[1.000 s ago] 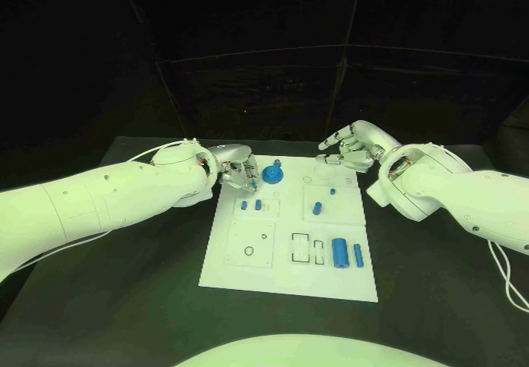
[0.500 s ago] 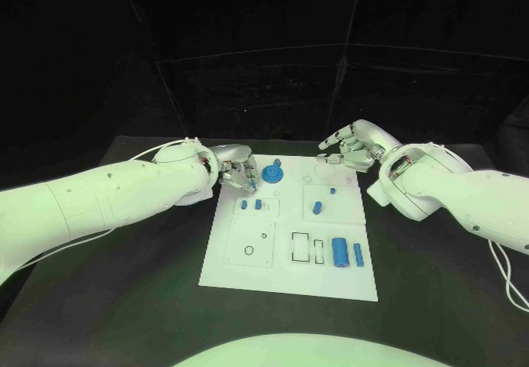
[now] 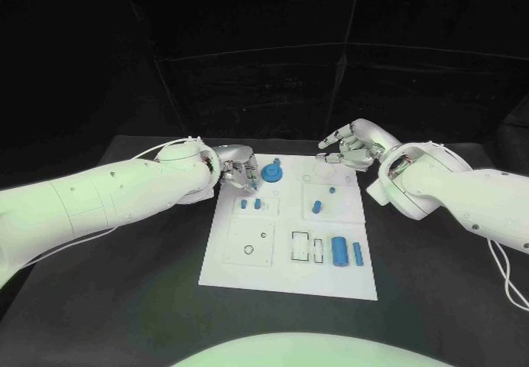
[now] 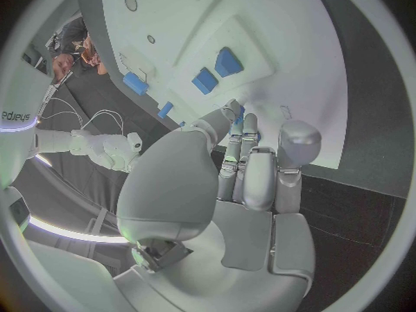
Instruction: Assemble the parts on the task board
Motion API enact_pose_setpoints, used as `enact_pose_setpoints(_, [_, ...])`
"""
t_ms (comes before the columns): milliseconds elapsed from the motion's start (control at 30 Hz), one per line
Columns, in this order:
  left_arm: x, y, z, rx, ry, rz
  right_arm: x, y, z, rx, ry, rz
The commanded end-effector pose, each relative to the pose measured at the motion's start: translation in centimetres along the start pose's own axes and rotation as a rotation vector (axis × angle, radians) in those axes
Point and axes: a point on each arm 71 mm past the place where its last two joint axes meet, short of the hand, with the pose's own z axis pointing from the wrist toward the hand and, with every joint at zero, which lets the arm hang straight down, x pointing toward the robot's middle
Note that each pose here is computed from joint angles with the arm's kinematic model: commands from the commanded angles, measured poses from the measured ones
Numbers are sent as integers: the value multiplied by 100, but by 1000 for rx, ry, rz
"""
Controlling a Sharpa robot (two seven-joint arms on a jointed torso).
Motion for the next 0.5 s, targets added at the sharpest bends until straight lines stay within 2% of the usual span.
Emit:
enact_pose_setpoints(33, [27, -16, 6, -2, 24, -3, -8, 18, 5, -10, -5, 1])
enact_pose_setpoints(500, [40, -19, 18, -11, 36, -2, -5, 19, 8, -10, -4, 1])
